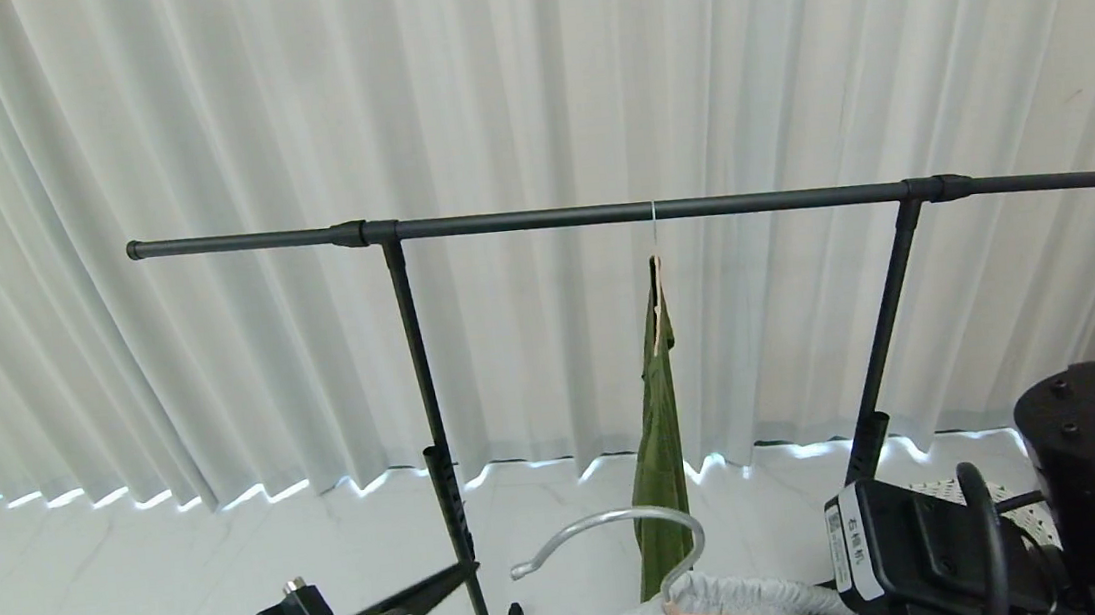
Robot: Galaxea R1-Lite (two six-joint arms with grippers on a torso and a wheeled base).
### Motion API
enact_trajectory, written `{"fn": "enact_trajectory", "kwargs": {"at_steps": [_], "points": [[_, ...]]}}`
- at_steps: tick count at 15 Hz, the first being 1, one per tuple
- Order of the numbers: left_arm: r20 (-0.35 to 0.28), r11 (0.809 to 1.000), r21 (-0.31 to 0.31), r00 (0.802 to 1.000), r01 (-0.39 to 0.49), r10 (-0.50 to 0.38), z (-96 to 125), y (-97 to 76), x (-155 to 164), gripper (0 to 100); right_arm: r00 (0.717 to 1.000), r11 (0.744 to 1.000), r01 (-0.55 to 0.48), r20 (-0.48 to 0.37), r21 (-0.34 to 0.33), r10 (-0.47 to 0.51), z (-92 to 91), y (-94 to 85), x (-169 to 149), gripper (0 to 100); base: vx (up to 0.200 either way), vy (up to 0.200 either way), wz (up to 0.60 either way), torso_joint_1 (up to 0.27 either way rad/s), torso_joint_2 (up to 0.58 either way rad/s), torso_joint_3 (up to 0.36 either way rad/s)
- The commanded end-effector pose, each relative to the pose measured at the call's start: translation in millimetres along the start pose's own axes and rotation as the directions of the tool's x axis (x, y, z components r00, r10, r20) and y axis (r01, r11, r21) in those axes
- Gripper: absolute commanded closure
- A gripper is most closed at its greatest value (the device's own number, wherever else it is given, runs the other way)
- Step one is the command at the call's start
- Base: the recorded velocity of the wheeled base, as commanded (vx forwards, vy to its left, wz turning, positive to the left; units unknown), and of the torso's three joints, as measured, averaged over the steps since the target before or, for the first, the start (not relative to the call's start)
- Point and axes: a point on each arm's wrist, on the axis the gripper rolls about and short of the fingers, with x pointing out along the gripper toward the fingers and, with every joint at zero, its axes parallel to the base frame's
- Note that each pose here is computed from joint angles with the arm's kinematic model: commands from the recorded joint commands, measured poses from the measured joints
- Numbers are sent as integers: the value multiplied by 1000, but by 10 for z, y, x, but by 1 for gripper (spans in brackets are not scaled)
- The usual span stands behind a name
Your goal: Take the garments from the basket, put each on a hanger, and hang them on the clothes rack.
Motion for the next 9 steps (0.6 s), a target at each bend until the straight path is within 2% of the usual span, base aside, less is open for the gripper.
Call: {"fn": "enact_trajectory", "kwargs": {"at_steps": [1,4,7,9], "points": [[-5,1000,5,1000,3,-3,-14,-6,-1,0,1000,999,22,2,-30,-22,-22,-36,-47,100,0,0,0,0,0,0],[-6,1000,6,1000,3,-3,-15,-8,2,0,997,995,80,-11,-53,-81,-83,-165,-99,100,0,0,0,0,0,0],[-14,1000,0,1000,-7,7,-56,4,-1,0,990,990,141,-24,-23,-142,-132,-295,-152,100,0,0,0,0,0,0],[9,999,-25,1000,-24,25,-121,34,-40,0,980,981,195,-39,-2,-195,-162,-392,-190,100,0,0,0,0,0,0]]}}
